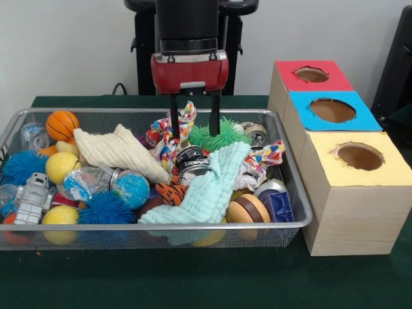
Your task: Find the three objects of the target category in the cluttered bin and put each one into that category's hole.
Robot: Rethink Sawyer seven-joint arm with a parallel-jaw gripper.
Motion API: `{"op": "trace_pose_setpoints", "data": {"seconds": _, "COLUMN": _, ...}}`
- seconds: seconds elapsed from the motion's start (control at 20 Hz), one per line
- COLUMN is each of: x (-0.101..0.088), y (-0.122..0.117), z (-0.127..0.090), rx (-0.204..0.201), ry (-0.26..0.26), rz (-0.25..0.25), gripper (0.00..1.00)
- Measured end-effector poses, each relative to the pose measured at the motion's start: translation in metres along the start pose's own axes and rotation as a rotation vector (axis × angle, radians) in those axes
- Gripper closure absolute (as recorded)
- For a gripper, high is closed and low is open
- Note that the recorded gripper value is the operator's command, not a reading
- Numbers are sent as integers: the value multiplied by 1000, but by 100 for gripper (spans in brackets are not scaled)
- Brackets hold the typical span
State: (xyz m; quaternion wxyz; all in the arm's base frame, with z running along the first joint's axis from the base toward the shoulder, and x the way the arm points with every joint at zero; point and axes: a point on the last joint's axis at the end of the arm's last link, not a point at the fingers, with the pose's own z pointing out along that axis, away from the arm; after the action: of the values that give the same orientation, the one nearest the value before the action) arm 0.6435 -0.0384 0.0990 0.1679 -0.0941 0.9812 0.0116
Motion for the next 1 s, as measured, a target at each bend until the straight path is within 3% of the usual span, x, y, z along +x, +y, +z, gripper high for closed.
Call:
{"op": "trace_pose_setpoints", "data": {"seconds": 0.3, "x": -36, "y": 8, "z": 28, "rx": -10, "ry": -53, "rz": -28, "gripper": 0}}
{"op": "trace_pose_setpoints", "data": {"seconds": 0.7, "x": -73, "y": 2, "z": 69, "rx": -16, "ry": -93, "rz": -3, "gripper": 0}}
{"op": "trace_pose_setpoints", "data": {"seconds": 0.85, "x": -82, "y": -6, "z": 79, "rx": -11, "ry": -91, "rz": 9, "gripper": 0}}
{"op": "trace_pose_setpoints", "data": {"seconds": 1.0, "x": -89, "y": -17, "z": 89, "rx": 5, "ry": -54, "rz": 19, "gripper": 0}}
